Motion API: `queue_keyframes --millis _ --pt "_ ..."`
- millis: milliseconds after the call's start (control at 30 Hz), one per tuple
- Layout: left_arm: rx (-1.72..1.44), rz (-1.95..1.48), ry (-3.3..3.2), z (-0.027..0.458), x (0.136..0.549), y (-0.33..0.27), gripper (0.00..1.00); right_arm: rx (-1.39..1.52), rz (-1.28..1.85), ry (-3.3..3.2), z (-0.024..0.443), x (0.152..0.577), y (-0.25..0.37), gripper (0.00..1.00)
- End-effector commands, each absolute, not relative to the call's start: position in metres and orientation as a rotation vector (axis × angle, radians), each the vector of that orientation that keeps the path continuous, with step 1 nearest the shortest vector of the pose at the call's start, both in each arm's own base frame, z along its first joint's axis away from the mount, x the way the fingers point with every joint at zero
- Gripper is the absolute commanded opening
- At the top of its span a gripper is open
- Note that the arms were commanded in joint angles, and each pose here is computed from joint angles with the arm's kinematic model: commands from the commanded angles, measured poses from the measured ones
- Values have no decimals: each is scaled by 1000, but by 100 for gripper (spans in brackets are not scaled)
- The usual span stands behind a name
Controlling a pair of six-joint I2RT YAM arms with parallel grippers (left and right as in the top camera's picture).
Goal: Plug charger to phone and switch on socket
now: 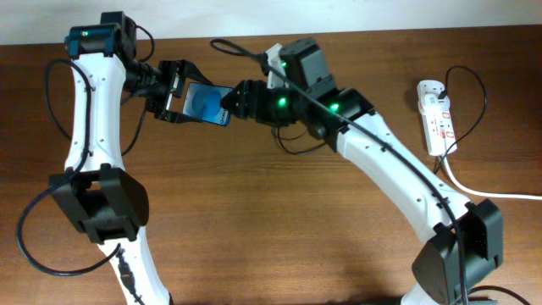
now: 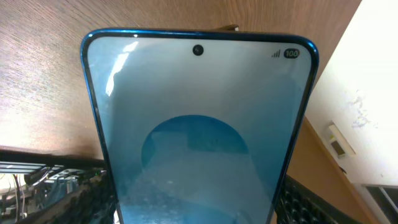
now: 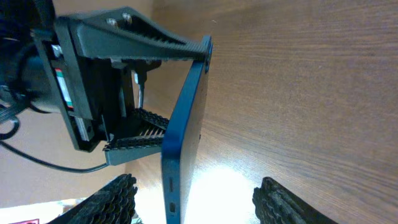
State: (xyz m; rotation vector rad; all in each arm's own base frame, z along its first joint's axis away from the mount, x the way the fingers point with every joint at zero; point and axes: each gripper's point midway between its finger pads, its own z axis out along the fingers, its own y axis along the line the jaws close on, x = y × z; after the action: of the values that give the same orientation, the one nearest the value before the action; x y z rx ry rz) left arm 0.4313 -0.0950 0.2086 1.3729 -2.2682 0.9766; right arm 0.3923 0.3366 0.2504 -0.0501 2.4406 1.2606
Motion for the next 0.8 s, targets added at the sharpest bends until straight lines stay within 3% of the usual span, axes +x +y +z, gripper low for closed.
queue_keyframes --millis 0,167,267,333,467,633,767 --pt "1371 1025 -2292 229 429 -96 0 79 1139 2399 254 398 349 56" --pt "1325 990 -2329 226 424 -112 2 77 1164 2381 239 404 373 30" --pt "1315 962 -2352 224 423 -116 1 78 1150 2393 234 405 373 20" --pt "1315 962 -2352 224 423 -116 4 80 1145 2401 232 404 372 4" --pt "1315 961 -2353 224 423 -116 32 83 1144 2396 232 405 372 4" --pt "1315 961 -2353 224 423 -116 100 81 1151 2385 235 406 372 4" --pt "1277 959 -2431 221 427 -111 99 101 1205 2375 245 417 352 4"
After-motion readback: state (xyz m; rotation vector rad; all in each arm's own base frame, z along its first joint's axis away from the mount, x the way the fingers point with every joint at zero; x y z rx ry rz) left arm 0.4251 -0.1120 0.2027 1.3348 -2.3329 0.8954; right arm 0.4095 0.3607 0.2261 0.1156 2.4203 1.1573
